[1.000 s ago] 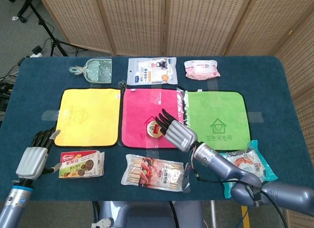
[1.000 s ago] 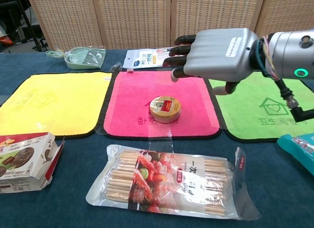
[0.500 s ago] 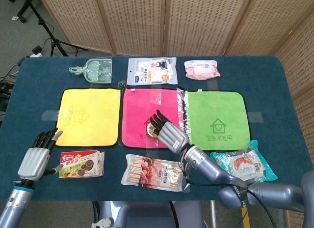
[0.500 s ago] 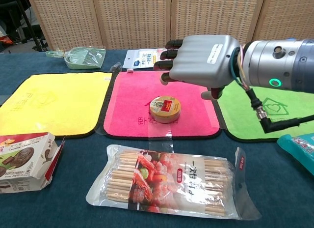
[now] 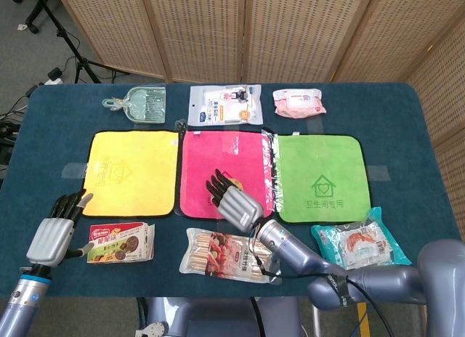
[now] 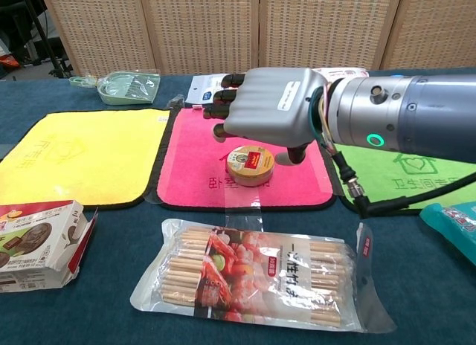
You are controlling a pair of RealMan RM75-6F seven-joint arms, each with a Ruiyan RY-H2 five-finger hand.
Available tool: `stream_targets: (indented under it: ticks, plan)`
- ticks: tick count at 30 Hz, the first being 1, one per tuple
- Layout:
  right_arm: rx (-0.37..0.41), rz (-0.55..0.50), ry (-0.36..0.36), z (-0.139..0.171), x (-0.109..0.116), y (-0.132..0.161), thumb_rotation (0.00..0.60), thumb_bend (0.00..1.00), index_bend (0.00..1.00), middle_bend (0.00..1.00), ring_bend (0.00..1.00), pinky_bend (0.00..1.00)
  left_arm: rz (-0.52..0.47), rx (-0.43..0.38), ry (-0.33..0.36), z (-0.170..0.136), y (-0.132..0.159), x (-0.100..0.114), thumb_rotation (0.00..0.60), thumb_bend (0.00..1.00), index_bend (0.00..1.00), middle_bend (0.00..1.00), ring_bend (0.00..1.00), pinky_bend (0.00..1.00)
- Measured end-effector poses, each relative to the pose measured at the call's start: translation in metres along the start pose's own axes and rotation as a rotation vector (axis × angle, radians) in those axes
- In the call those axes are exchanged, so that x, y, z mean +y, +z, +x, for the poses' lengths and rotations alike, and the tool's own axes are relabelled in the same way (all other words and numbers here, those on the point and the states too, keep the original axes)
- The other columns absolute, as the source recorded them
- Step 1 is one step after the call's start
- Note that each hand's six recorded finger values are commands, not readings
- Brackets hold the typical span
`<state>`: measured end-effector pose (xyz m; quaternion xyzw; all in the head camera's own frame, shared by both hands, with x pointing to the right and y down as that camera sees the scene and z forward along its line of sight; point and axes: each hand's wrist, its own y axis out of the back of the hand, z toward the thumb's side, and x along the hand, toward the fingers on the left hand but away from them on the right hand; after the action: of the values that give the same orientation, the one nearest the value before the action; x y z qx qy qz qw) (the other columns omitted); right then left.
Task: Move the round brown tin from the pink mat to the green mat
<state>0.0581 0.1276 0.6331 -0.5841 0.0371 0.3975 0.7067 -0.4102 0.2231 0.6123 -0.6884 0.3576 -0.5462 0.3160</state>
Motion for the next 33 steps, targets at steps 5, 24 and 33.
stream_targets:
  ticks: [5, 24, 33]
  plan:
    - [0.016, -0.009, -0.003, -0.008, 0.0, 0.009, 0.6, 0.36, 0.19, 0.06, 0.0, 0.01, -0.005, -0.007, 0.028, 0.001, 0.0, 0.004, 0.6, 0.16, 0.02, 0.0, 0.0, 0.0]
    - [0.028, -0.089, 0.004, -0.033, 0.0, 0.029, 0.6, 0.36, 0.19, 0.06, 0.0, 0.01, -0.021, -0.037, 0.094, 0.002, 0.0, 0.01, 0.6, 0.16, 0.02, 0.0, 0.0, 0.0]
    - [0.027, -0.099, 0.018, -0.036, -0.008, 0.031, 0.6, 0.36, 0.19, 0.06, 0.0, 0.01, -0.023, -0.034, 0.093, 0.002, -0.001, 0.01, 0.6, 0.16, 0.02, 0.0, 0.0, 0.0]
